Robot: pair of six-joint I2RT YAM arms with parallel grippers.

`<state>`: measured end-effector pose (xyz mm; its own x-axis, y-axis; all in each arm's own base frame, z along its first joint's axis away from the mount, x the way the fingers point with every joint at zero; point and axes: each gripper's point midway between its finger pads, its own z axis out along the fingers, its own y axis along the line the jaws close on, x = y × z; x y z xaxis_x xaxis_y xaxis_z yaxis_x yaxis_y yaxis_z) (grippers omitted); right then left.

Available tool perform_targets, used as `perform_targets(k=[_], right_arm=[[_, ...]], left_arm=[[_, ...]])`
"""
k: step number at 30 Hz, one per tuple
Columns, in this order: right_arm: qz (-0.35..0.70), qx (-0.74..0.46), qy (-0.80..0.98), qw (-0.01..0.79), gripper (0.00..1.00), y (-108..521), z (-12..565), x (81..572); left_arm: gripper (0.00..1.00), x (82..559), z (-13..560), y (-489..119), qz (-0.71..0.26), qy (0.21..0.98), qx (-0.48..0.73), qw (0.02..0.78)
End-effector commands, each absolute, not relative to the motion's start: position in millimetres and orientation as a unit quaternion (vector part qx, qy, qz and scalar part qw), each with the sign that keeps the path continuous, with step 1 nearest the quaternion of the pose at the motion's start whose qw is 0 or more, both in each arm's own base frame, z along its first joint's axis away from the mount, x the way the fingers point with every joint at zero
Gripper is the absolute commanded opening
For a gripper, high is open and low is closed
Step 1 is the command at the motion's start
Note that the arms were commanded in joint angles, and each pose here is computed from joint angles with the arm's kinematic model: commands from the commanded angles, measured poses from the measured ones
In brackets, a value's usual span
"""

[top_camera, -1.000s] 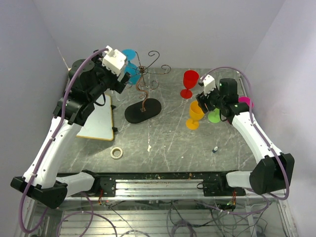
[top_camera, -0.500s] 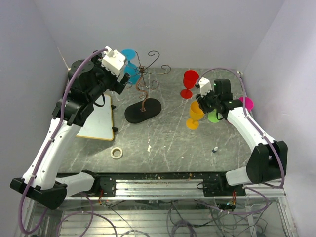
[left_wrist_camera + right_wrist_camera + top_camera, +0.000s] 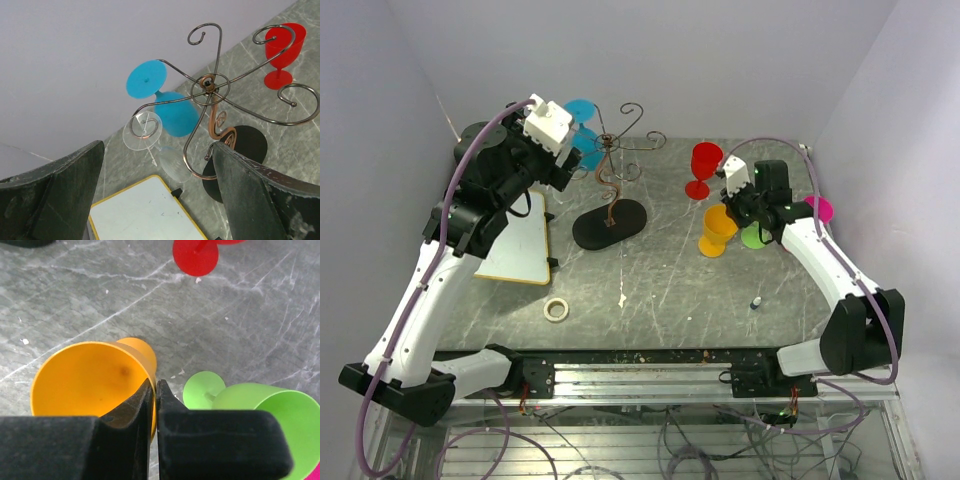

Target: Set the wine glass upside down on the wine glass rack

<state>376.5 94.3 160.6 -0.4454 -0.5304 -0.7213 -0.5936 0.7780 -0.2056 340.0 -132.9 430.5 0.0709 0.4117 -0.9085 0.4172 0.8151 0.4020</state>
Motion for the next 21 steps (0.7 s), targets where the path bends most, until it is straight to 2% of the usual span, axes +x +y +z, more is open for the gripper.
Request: perform_targets(k=[1,13,21], right_arm=[[0.05,-0.325,0.823,0.463,0.01,101.2,205.8,380.3],[0.082,-0.352,0.735,0.574,0.0,122.2,312.7,367.7],[0.123,-0.357,0.651,0.658,0.0,140.1,416.8,347.2]], left_arm=[[1.0,333.3,441.3,-137.1,-0.025,0.668,0.306,0.678],[1.0,334.0,464.5,-168.2,-0.126,0.658,0.291,0.683],[0.9,328.9,463.6,-204.1,-0.258,0.663,0.258,0.653]])
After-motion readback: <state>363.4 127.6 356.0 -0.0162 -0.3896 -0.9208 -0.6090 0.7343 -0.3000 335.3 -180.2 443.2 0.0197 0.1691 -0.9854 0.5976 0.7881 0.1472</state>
